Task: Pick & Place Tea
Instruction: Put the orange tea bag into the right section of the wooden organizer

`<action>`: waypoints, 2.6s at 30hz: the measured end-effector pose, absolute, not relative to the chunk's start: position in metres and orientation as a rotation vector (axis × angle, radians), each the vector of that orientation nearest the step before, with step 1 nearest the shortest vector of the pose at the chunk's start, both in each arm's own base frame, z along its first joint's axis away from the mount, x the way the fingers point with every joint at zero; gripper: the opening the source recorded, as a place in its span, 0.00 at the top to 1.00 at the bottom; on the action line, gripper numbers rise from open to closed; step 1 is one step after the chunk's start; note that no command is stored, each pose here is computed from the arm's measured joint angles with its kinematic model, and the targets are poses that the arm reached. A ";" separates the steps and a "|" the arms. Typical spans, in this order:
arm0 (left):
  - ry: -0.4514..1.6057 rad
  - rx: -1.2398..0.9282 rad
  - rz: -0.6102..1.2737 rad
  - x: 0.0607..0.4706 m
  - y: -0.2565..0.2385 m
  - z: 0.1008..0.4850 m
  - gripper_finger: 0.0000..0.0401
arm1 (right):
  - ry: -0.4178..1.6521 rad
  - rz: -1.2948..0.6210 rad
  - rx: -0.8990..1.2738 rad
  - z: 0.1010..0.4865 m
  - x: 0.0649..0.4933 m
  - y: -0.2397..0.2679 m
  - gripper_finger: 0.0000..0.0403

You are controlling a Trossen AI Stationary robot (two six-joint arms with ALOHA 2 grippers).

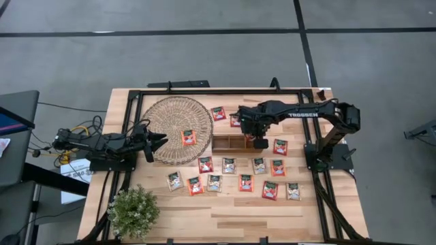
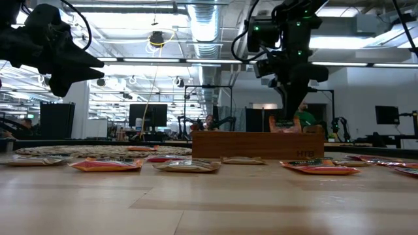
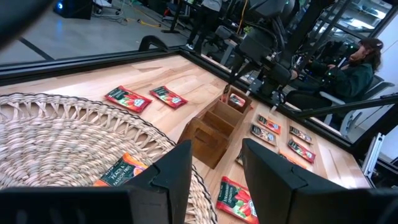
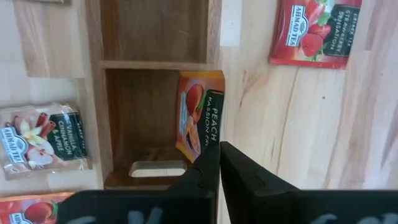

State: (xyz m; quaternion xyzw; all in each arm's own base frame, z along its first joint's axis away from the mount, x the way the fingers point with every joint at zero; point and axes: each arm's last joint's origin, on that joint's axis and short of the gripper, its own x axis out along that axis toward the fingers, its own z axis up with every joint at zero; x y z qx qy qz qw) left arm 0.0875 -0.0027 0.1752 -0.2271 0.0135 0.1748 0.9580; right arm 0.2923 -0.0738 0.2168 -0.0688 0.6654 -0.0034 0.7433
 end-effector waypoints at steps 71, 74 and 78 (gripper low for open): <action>0.048 -0.471 0.278 0.088 -0.005 0.175 0.67 | 1.454 -0.105 0.260 0.166 0.190 0.027 0.79; 0.048 -0.469 0.278 0.088 -0.005 0.175 0.67 | 1.471 -0.143 0.216 0.162 0.177 0.031 0.79; 0.049 -0.467 0.278 0.088 -0.005 0.175 0.67 | 1.452 -0.145 0.209 0.160 0.168 0.030 0.79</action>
